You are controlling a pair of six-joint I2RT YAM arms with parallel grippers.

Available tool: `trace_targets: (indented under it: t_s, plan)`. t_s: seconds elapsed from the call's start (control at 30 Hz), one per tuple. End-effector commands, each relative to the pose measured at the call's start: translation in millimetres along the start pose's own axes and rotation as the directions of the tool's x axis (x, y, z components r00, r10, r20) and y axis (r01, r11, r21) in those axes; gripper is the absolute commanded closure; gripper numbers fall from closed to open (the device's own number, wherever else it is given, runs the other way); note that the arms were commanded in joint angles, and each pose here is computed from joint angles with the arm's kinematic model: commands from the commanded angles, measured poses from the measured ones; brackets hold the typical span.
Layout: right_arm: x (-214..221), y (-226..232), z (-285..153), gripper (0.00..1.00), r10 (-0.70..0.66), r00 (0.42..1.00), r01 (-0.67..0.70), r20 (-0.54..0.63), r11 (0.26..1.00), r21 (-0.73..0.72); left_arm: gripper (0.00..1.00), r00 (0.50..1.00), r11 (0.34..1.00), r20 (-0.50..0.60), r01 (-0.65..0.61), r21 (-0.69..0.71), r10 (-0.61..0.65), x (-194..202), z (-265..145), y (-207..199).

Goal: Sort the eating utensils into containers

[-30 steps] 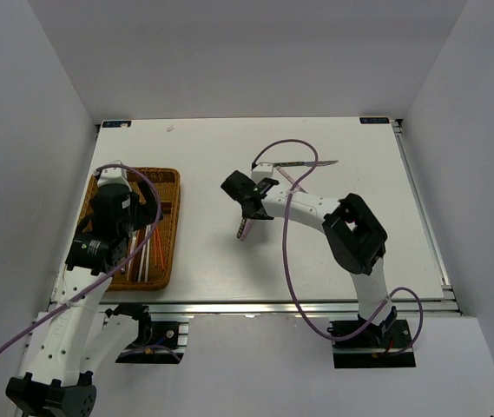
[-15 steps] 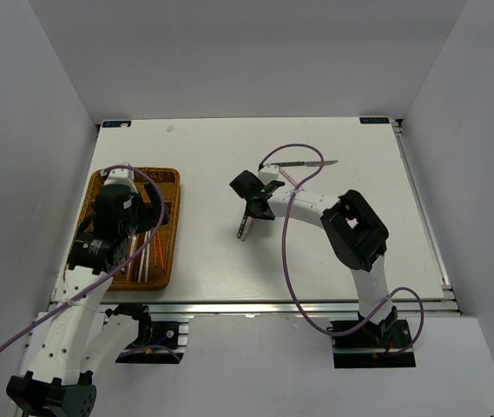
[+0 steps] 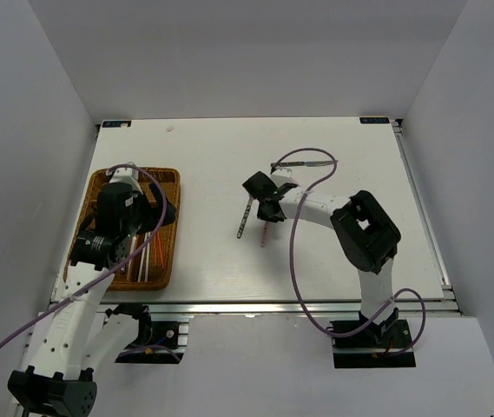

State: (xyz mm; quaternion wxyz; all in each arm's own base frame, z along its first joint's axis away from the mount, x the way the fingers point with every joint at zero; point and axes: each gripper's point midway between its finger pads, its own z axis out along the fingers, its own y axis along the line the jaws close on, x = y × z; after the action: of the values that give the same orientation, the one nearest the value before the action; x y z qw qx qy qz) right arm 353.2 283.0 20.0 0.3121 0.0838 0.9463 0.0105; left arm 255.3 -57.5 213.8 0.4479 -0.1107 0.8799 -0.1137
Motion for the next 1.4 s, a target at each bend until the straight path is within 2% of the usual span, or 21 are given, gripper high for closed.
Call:
trace_targets:
  t_s: [0.0, 0.1, 0.17, 0.2, 0.27, 0.3, 0.37, 0.47, 0.6, 0.7, 0.77, 0.97, 1.0, 1.03, 1.17, 1.3, 1.37]
  plan:
    - [12.5, -22.8, -21.3, 1.00, -0.042, 0.998, 0.042, -0.040, 0.999, -0.005, 0.02, 0.997, 0.985, 0.038, 0.064, 0.163, -0.071, -18.8, -11.3, -34.2]
    - [-0.4, -7.2, -56.7, 1.00, -0.123, 0.991, 0.131, 0.062, 0.978, -0.164, 0.02, 0.985, 0.928, 0.033, 0.148, 0.342, -0.170, -21.1, -16.3, -66.9]
    - [2.3, 9.6, -81.0, 1.00, -0.216, 0.968, 0.247, 0.130, 0.917, -0.313, 0.02, 0.967, 0.861, 0.003, 0.226, 0.457, -0.255, -23.0, -18.8, -88.5]
    - [-0.5, 19.5, -105.7, 1.00, -0.187, 0.961, 0.257, 0.204, 0.877, -0.407, 0.02, 0.960, 0.838, -0.005, 0.247, 0.486, -0.280, -23.4, -20.8, -93.9]
    - [4.7, 33.1, -134.4, 1.00, -0.196, 0.950, 0.298, 0.241, 0.797, -0.526, 0.02, 0.939, 0.770, -0.028, 0.297, 0.565, -0.342, -29.6, -27.4, -112.1]
    - [0.5, 42.2, -160.0, 1.00, -0.167, 0.943, 0.310, 0.289, 0.758, -0.574, 0.02, 0.933, 0.758, -0.042, 0.315, 0.571, -0.356, -27.0, -26.2, -114.9]
    - [2.3, 49.8, -182.4, 1.00, -0.162, 0.928, 0.343, 0.335, 0.722, -0.601, 0.02, 0.919, 0.721, -0.052, 0.341, 0.603, -0.392, -30.2, -32.4, -127.9]
    - [14.8, 73.6, -233.5, 1.00, -0.133, 0.912, 0.380, 0.388, 0.630, -0.678, 0.02, 0.906, 0.683, -0.084, 0.370, 0.630, -0.414, -23.8, -40.7, -145.7]
    - [17.0, 92.0, -278.8, 1.00, -0.077, 0.892, 0.413, 0.445, 0.536, -0.736, 0.02, 0.891, 0.701, -0.091, 0.410, 0.583, -0.445, -14.2, -32.0, -146.2]
    - [19.2, 103.8, -296.5, 1.00, -0.085, 0.872, 0.452, 0.483, 0.520, -0.725, 0.03, 0.884, 0.700, -0.114, 0.433, 0.568, -0.454, -6.4, -25.3, -145.1]
    - [17.8, 105.8, -300.1, 1.00, -0.087, 0.860, 0.466, 0.503, 0.537, -0.703, 0.05, 0.881, 0.713, -0.104, 0.437, 0.548, -0.461, -5.2, -22.1, -140.5]
    - [17.1, 110.5, -315.8, 1.00, -0.053, 0.850, 0.471, 0.523, 0.520, -0.713, 0.22, 0.891, 0.757, -0.093, 0.429, 0.493, -0.444, 0.8, -15.3, -131.1]
    - [16.5, 111.3, -318.3, 1.00, -0.049, 0.850, 0.472, 0.525, 0.514, -0.716, 0.28, 0.891, 0.756, -0.099, 0.430, 0.493, -0.443, 2.3, -14.6, -131.3]
    - [15.7, 113.2, -320.4, 1.00, -0.043, 0.850, 0.472, 0.526, 0.508, -0.721, 0.46, 0.891, 0.753, -0.105, 0.433, 0.495, -0.443, 3.5, -13.8, -132.2]
    - [13.9, 119.3, -317.1, 1.00, -0.053, 0.840, 0.486, 0.540, 0.517, -0.705, 0.80, 0.888, 0.721, -0.125, 0.435, 0.539, -0.442, 2.0, -17.7, -141.0]
    - [8.9, 126.8, -314.6, 1.00, -0.055, 0.824, 0.504, 0.564, 0.526, -0.685, 0.99, 0.896, 0.702, -0.144, 0.421, 0.575, -0.419, 0.2, -23.7, -149.8]
    - [7.6, 129.4, -315.6, 1.00, -0.058, 0.816, 0.515, 0.575, 0.524, -0.679, 1.00, 0.915, 0.717, -0.123, 0.380, 0.585, -0.384, -3.3, -25.6, -151.8]
